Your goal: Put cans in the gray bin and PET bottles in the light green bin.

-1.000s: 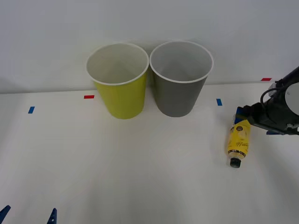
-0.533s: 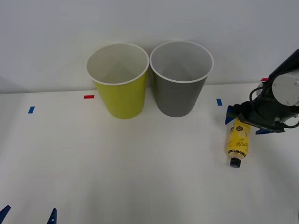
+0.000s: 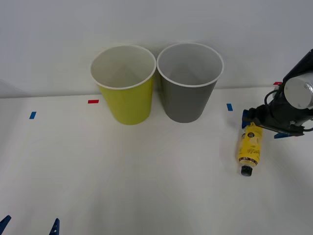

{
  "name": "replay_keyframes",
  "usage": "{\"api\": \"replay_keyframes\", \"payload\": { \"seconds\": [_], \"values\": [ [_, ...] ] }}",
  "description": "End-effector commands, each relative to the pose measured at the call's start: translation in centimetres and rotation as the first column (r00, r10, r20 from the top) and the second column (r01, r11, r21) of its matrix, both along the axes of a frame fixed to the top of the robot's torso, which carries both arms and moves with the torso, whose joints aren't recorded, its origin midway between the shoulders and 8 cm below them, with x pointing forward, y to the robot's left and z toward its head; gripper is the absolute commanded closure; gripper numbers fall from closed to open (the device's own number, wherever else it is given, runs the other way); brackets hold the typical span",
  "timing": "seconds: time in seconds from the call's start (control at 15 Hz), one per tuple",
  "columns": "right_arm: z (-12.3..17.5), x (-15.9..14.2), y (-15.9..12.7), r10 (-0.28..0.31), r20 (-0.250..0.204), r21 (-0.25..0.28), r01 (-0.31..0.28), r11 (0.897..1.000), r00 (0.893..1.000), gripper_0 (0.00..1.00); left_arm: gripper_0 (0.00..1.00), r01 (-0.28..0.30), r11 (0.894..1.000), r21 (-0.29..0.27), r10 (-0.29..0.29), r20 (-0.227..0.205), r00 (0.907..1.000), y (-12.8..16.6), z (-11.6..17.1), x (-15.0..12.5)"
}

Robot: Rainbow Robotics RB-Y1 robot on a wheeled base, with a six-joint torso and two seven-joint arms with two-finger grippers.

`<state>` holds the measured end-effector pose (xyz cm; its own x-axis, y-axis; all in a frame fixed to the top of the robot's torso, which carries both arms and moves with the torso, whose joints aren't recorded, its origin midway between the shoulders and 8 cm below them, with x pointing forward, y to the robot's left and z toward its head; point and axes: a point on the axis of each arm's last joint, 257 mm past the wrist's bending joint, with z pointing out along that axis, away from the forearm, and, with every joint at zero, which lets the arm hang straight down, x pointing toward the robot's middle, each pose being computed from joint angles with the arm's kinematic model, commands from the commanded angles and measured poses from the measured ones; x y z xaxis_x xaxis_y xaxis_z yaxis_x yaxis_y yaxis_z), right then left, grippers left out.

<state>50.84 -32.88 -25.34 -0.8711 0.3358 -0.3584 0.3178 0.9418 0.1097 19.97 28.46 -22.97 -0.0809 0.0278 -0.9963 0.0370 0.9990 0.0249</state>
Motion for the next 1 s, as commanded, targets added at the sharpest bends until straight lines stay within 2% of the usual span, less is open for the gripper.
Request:
{"api": "replay_keyframes", "payload": {
  "seconds": [0.07, 0.33, 0.8, 1.0],
  "values": [
    [-1.2, -0.4, 0.1, -0.012, -0.028, 0.014, 0.012, 1.000, 1.000, 0.00, 0.00, 0.000, 1.000, 0.000, 0.000, 0.000, 1.0000, 0.0, 0.0, 0.0],
    [-2.3, -0.3, 0.4, -0.017, -0.033, 0.025, 0.018, 1.000, 0.999, 0.00, 0.00, 0.000, 1.000, 0.000, 0.000, 0.000, 1.0000, 0.0, 0.0, 0.0],
    [-3.2, -0.4, -0.8, -0.055, -0.045, 0.025, 0.056, 0.998, 0.997, 0.00, 0.00, 0.000, 1.000, 0.000, 0.000, 0.000, 1.0000, 0.0, 0.0, 0.0],
    [-3.9, 0.2, 0.4, -0.060, -0.032, 0.058, 0.062, 0.996, 0.998, 0.00, 0.00, 0.000, 1.000, 0.000, 0.000, 0.000, 1.0000, 0.0, 0.0, 0.0]
  ]
}}
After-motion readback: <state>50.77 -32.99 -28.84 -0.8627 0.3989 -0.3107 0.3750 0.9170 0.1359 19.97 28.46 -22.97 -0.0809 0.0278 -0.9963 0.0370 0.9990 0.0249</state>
